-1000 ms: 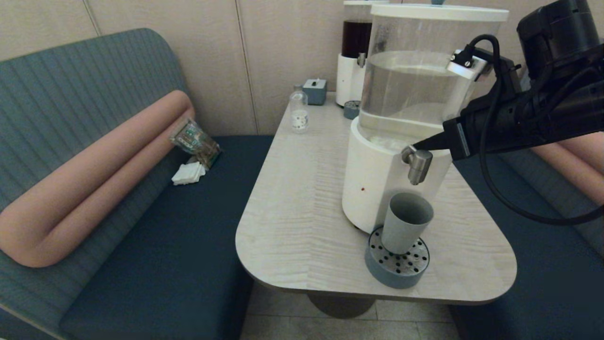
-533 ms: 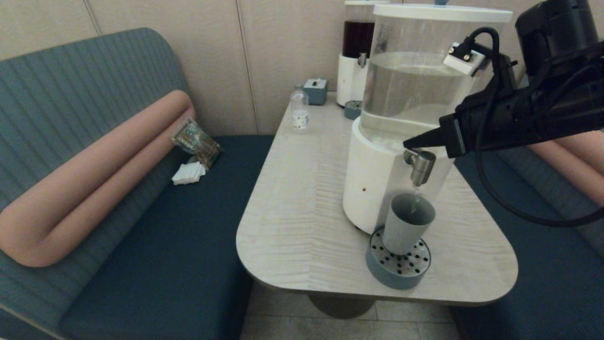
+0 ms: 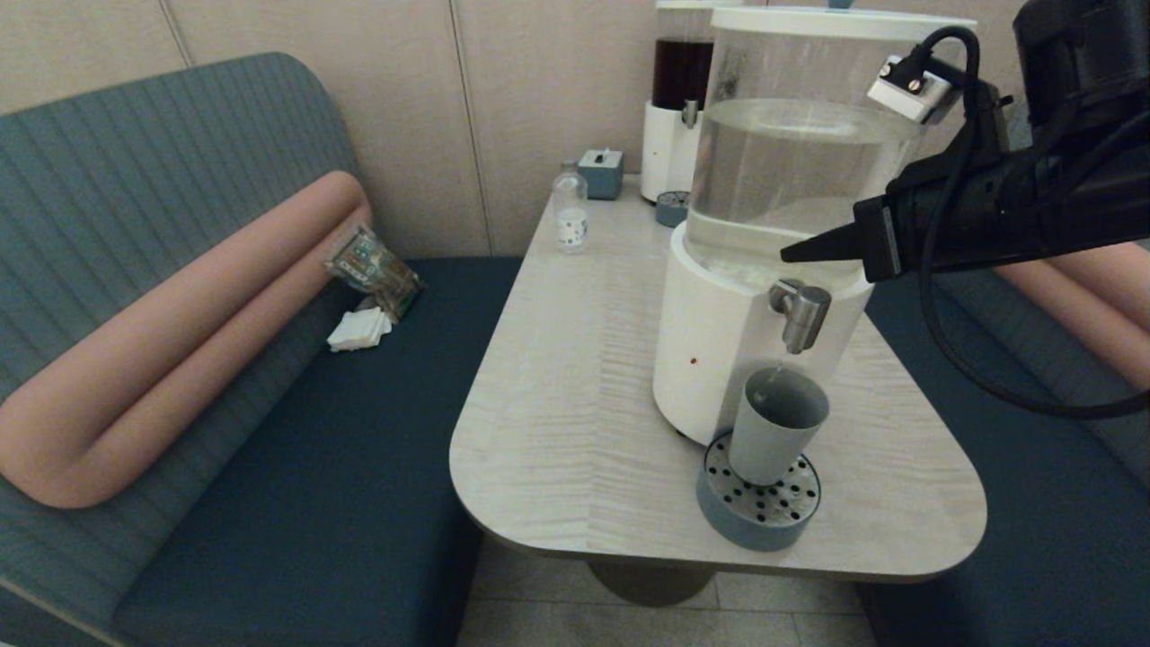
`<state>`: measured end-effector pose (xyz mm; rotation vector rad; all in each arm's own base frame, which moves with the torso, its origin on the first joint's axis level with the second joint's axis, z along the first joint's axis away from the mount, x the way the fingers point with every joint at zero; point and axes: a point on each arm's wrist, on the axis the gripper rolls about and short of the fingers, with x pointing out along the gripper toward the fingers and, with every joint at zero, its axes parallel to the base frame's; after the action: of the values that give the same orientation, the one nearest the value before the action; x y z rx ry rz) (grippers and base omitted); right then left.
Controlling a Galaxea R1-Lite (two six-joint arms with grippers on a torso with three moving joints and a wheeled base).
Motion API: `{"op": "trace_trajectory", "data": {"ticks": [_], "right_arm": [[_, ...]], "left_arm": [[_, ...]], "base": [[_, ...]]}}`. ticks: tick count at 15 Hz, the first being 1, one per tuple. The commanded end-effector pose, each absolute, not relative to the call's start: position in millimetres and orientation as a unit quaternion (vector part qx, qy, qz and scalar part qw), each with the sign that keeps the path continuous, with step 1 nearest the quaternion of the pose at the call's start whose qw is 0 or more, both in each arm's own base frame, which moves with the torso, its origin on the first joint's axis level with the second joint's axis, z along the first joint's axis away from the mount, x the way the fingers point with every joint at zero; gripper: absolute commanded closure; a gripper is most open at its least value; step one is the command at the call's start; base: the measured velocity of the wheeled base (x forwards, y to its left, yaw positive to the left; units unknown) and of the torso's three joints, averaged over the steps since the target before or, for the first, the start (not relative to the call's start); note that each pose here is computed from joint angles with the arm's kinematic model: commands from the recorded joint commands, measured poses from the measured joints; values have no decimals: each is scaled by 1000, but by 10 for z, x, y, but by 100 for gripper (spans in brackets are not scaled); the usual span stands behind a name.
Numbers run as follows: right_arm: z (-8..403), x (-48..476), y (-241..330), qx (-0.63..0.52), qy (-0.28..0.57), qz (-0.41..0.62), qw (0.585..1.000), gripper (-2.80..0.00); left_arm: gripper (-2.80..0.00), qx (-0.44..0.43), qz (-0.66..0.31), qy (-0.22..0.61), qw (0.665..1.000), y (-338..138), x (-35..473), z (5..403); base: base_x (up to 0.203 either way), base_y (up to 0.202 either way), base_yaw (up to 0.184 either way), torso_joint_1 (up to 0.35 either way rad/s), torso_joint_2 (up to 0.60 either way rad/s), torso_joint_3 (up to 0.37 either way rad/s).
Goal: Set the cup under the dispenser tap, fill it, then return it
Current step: Turn off the faucet
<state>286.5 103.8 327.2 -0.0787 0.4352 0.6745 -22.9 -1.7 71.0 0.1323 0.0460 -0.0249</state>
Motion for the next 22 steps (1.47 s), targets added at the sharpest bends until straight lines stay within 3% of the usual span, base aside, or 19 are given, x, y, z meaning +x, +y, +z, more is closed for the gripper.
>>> {"op": "trace_trajectory", "data": {"ticks": [1, 4, 10, 15, 22], "right_arm": [[3409, 2684, 936, -38, 190, 322, 927, 0], [3525, 2394, 776, -41, 175, 293, 939, 0], [3554, 1286, 290, -39, 167, 209, 963, 0], [3236, 401, 60, -19, 137, 123, 983, 0], [2580, -427, 46, -25, 70, 52, 996, 0]], "left_arm": [[0, 66, -12, 24, 997, -17, -228, 711], [0, 66, -12, 24, 997, -17, -228, 711], [0, 67, -12, 24, 997, -17, -228, 711], [0, 67, -12, 24, 997, -17, -228, 711], [0, 67, -12, 24, 997, -17, -228, 711]], "base": [[0, 0, 0, 0, 0, 0], [0, 0, 0, 0, 0, 0], [0, 0, 0, 0, 0, 0], [0, 0, 0, 0, 0, 0], [0, 0, 0, 0, 0, 0]]}}
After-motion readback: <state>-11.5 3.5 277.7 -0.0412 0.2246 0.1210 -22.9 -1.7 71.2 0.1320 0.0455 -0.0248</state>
